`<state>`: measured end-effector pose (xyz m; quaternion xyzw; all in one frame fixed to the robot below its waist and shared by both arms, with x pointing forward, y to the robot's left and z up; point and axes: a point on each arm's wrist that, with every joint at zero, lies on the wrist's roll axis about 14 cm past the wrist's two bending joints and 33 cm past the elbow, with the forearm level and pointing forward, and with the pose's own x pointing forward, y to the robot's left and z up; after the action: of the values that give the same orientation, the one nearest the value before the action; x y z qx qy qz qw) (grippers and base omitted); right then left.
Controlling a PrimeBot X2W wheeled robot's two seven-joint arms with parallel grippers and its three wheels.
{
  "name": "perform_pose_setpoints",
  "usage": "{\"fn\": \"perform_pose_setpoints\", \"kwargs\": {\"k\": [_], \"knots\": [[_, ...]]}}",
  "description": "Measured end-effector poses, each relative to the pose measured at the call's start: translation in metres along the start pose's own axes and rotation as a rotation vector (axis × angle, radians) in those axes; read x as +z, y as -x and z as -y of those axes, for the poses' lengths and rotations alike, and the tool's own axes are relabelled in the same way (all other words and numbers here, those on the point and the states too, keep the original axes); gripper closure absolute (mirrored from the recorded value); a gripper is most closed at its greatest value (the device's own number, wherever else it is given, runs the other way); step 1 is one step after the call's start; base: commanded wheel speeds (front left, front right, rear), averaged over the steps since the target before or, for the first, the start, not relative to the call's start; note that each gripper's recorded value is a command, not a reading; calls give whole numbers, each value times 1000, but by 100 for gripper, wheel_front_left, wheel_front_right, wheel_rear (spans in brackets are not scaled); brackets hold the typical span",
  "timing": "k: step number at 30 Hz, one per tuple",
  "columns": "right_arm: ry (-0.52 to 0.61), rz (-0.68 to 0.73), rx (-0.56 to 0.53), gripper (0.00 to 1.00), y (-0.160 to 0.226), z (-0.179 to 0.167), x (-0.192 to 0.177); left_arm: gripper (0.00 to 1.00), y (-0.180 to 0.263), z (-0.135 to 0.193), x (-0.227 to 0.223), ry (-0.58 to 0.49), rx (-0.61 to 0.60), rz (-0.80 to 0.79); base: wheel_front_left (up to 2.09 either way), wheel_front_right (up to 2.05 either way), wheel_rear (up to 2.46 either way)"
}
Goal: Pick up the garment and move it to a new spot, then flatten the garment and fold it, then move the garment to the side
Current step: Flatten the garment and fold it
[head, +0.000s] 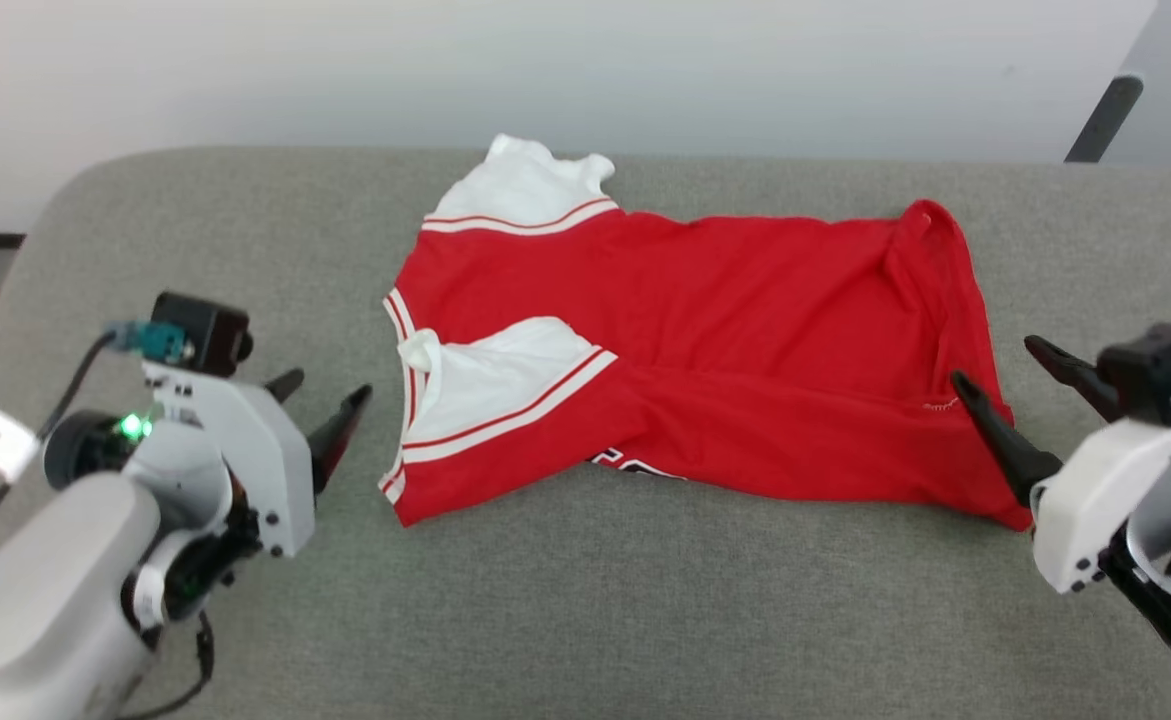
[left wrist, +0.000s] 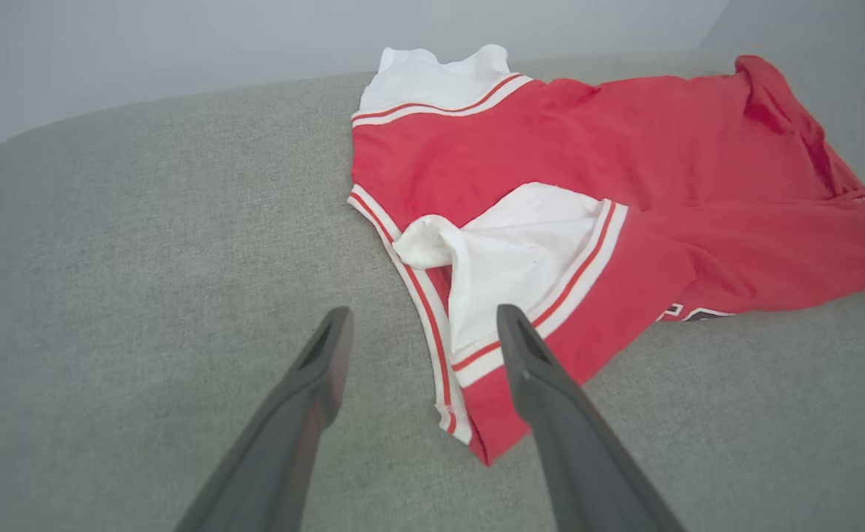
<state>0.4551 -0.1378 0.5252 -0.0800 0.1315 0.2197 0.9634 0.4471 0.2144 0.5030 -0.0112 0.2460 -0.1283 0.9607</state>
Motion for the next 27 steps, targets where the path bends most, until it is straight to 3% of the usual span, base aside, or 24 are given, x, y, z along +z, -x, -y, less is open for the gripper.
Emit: {"fn": "perform_pose_setpoints", "kwargs": {"k": [10, 15, 27], "knots": [[-19, 190, -108, 0, 38, 8, 12, 0, 27, 13, -7, 37, 10, 9, 0, 0, 0], [-73, 219, -180, 0, 56, 15, 4, 0, 27, 19, -5, 48, -2, -25, 0, 0, 0], [-176, 221, -342, 0, 88, 47, -14, 0, -1, 20, -33, 103, -11, -321, 0, 0, 0]]}}
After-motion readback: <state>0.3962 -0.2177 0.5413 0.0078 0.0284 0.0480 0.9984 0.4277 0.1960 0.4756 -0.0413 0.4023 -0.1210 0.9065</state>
